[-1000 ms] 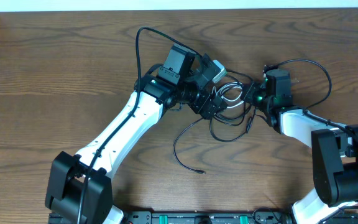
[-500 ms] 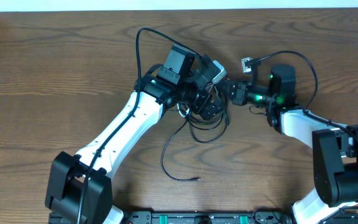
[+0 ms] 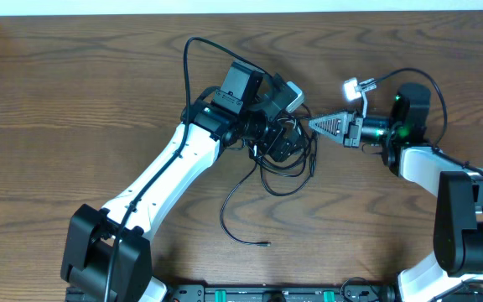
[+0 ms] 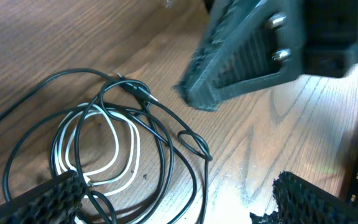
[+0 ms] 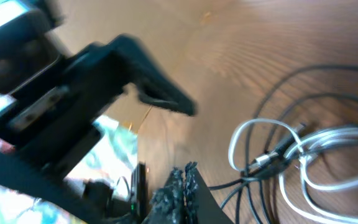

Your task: Untangle cables

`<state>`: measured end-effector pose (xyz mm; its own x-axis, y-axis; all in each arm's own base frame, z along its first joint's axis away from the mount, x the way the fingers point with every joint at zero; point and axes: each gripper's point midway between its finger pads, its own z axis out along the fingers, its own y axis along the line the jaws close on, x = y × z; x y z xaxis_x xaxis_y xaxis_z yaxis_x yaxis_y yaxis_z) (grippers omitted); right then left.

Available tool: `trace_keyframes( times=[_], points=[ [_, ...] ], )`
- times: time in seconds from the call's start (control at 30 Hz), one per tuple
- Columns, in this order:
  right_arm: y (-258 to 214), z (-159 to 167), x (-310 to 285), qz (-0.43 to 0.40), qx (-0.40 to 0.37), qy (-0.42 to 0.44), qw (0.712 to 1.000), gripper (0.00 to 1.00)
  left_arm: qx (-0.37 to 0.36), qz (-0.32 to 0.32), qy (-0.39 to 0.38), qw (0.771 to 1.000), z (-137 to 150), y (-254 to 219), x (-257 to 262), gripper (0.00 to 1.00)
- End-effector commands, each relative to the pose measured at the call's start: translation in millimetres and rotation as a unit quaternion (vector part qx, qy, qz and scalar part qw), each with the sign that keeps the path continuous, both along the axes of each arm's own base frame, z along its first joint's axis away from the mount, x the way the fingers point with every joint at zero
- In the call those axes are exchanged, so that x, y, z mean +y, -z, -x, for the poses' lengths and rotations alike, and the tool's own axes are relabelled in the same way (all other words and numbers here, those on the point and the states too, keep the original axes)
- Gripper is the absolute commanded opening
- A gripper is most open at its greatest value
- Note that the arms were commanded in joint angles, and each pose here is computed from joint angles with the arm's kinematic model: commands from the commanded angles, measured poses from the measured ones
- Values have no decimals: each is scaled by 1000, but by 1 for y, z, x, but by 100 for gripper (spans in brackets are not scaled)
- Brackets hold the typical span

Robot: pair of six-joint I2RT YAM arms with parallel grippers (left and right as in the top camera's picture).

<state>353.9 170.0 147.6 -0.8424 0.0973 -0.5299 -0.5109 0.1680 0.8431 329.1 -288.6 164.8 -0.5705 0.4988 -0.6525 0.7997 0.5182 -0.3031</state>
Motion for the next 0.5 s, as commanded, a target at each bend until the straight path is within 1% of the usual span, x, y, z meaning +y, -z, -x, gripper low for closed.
trace_keyframes(
  times=[0.0, 0.03, 0.1, 0.2, 0.33, 0.47],
  points=[
    [22, -17, -1, 55, 21, 69, 996, 16, -5, -3, -2, 1000, -3, 0, 2, 98],
    [29, -18, 2, 71, 31, 79, 994, 19, -5, -3, -2, 1000, -3, 0, 2, 98],
    [44, -19, 8, 102, 49, 97, 989, 18, -5, -3, -2, 1000, -3, 0, 2, 98],
    [66, -27, 11, 158, 69, 146, 974, 28, -5, -3, -2, 1000, -3, 0, 2, 98],
    [82, -40, 10, 206, 87, 215, 951, 35, -5, -3, -2, 1000, -3, 0, 2, 98],
    [94, -44, 10, 245, 89, 254, 931, 34, -5, -3, -2, 1000, -3, 0, 2, 98]
  ],
)
